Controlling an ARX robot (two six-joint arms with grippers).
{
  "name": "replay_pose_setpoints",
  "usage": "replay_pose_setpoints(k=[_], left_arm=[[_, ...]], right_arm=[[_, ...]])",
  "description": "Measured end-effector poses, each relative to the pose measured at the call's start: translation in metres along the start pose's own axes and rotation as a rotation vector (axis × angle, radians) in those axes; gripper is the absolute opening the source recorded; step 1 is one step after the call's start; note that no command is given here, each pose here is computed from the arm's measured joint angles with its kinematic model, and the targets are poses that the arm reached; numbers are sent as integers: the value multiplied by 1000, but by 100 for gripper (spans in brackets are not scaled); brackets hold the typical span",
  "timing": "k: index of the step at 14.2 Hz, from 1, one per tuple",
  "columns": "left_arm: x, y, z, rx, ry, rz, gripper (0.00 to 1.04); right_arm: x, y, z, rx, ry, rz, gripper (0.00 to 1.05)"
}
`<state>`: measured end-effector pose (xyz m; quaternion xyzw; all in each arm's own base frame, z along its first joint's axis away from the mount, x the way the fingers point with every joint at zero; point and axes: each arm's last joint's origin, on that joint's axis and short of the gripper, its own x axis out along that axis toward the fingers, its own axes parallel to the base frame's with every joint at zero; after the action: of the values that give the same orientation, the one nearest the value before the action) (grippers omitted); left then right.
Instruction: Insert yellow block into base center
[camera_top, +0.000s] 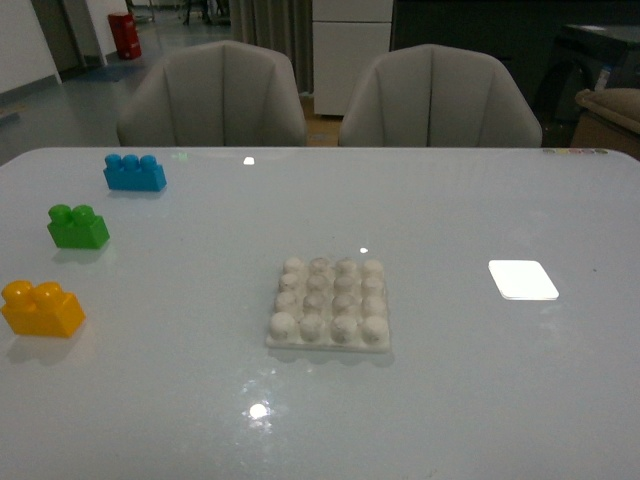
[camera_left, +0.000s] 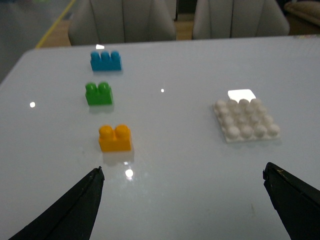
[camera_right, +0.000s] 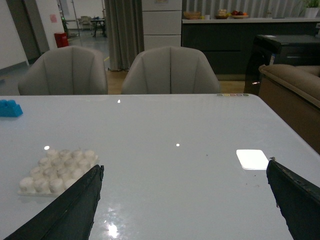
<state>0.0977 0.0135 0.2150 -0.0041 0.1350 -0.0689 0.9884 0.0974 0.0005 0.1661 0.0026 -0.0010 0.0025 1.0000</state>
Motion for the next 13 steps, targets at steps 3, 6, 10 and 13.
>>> replay_pose_setpoints(k=[3, 6, 10, 13], left_arm=[[26, 17, 33, 53, -52, 11, 98], [147, 32, 70, 161, 17, -12, 98], [267, 65, 0, 108, 401, 23, 98], [287, 80, -12, 78, 462, 13, 98]], right_arm=[[0, 0, 0, 0, 0, 0, 98], [0, 0, 0, 0, 0, 0, 98], [0, 0, 0, 0, 0, 0, 98], [0, 0, 0, 0, 0, 0, 98]])
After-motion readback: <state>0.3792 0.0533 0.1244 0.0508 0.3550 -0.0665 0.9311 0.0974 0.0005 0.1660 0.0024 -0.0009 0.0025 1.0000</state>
